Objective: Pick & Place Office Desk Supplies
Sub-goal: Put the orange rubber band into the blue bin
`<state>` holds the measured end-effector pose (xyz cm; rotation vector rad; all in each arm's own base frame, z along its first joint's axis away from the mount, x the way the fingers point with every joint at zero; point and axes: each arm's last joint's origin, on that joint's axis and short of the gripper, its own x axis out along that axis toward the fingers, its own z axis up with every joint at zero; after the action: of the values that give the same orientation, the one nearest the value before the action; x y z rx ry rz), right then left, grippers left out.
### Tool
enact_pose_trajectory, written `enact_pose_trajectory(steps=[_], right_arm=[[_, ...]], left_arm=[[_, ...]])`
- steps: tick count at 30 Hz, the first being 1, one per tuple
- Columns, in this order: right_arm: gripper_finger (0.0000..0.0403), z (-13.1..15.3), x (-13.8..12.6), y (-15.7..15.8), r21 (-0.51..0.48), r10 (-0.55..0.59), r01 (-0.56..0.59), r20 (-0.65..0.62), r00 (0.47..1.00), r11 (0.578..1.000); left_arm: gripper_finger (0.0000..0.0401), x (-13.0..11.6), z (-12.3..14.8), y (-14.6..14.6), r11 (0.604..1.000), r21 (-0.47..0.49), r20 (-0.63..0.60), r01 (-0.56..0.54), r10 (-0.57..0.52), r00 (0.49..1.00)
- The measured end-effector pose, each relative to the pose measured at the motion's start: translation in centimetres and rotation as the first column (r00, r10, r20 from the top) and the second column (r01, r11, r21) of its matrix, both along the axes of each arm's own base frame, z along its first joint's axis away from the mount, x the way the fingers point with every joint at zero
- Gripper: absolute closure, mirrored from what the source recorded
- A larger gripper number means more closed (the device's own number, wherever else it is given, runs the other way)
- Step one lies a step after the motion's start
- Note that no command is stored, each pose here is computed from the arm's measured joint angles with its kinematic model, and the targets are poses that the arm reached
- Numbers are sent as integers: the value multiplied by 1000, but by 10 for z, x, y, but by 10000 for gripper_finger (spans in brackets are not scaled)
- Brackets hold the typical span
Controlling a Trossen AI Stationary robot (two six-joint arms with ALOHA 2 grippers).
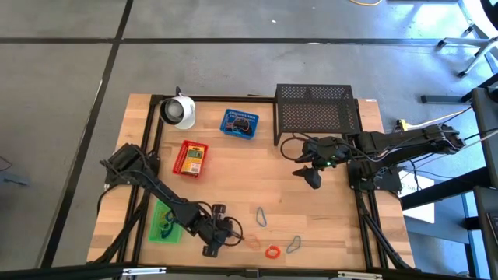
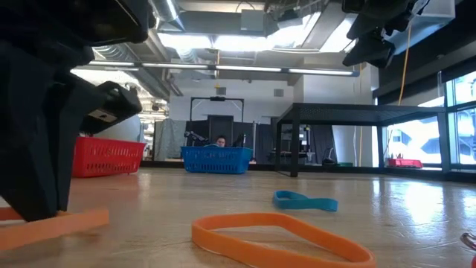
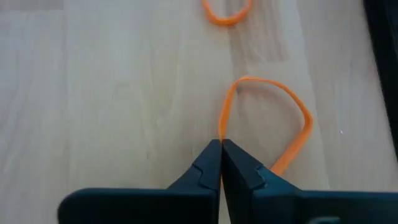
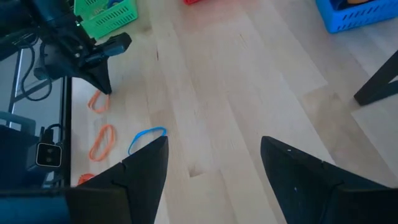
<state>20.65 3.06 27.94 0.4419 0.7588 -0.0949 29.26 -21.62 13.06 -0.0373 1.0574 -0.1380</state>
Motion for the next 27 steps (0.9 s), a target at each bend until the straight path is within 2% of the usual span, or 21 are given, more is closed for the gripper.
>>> enact_pose_trajectory(steps=[2, 4, 10, 14, 18, 22, 27], right_arm=[[144, 0, 0, 0, 0, -1, 1, 0, 1000, 1000], [144, 0, 0, 0, 1, -1, 1, 0, 1000, 1000], [144, 0, 0, 0, 1, -1, 1, 1, 1000, 1000], [144, 0, 0, 0, 1, -1, 1, 1, 1000, 1000], [144, 0, 0, 0, 2, -2, 2, 1, 1000, 1000], [144, 0, 0, 0, 2, -2, 2, 2, 1000, 1000], [144, 0, 0, 0, 2, -2, 2, 4, 1000, 1000]], left_arm=[[399, -1, 8, 3, 998, 23, 38, -58, 57, 998], [399, 0, 25, 7, 991, 21, 128, -135, 131, 983], [399, 0, 72, 28, 939, 29, 362, -343, 310, 879], [399, 1, 99, 47, 898, 59, 482, -435, 356, 800], [399, -1, 120, 64, 840, 40, 568, -542, 427, 703], [399, -1, 130, 76, 784, 39, 621, -619, 466, 630], [399, 0, 132, 83, 729, 51, 662, -682, 487, 570]])
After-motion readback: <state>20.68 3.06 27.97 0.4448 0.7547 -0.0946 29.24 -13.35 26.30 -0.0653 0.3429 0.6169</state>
